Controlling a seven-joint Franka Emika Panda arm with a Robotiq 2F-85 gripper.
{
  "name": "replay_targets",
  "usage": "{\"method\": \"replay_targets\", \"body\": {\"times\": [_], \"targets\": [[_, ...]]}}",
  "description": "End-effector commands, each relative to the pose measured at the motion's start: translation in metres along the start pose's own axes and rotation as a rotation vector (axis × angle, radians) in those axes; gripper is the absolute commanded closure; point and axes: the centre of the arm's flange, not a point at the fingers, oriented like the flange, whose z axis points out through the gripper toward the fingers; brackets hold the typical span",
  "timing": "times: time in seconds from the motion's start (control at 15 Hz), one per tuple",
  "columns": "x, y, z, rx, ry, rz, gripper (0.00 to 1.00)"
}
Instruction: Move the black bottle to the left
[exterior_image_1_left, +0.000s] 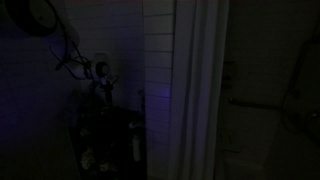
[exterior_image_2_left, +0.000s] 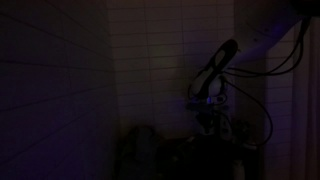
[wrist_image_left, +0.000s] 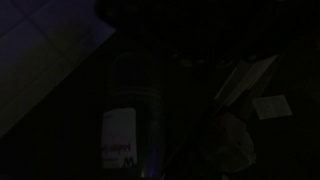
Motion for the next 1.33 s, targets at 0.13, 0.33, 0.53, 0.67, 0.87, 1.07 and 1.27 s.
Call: {"method": "replay_targets", "body": {"times": [0.13, 0.33, 0.53, 0.67, 0.87, 1.07, 1.27], "targets": [[0.007, 0.021, 0.005, -0.014, -0.030, 0.011, 1.00], [0.000, 0.041, 0.004, -0.034, -0.028, -0.002, 1.00], [-0.008, 0.065, 0.001, -0.051, -0.029, -0.026, 1.00], [-0.014, 0.084, -0.003, -0.052, -0.025, -0.056, 1.00], [-0.020, 0.109, -0.010, -0.036, -0.015, -0.096, 1.00], [-0.022, 0.128, -0.015, -0.014, -0.009, -0.120, 1.00], [-0.024, 0.142, -0.018, 0.000, -0.008, -0.131, 1.00]]}}
